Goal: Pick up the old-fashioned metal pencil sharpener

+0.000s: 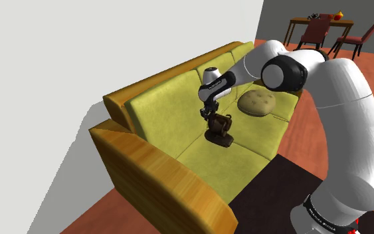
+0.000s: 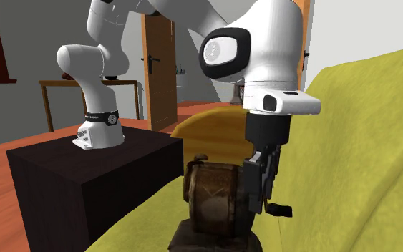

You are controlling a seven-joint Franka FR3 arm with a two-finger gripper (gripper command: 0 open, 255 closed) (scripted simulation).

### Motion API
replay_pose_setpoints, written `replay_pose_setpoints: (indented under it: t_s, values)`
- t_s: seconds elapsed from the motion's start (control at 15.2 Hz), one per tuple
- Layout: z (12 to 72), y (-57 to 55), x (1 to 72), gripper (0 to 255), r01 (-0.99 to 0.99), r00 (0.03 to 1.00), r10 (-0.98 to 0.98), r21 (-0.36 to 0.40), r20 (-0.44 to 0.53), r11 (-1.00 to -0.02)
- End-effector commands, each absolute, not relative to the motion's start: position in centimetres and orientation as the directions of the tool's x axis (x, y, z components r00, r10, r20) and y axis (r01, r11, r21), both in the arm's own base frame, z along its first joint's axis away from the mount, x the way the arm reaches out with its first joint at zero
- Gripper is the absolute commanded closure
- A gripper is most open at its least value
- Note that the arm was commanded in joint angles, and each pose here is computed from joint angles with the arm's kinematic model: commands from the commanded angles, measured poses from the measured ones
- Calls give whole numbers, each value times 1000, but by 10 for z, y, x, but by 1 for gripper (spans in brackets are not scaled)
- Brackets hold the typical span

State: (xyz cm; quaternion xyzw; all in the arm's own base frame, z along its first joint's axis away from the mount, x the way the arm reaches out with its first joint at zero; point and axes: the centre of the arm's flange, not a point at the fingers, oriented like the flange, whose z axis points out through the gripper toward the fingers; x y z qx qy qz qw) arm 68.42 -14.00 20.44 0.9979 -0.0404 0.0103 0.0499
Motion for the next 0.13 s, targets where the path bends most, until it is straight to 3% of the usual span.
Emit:
replay_pose_setpoints:
  t_s: [0.0, 0.07]
  values:
    - [211, -139, 685, 255, -82, 996, -79, 99, 27, -992]
    - [211, -139, 685, 255, -82, 996, -79, 99, 27, -992]
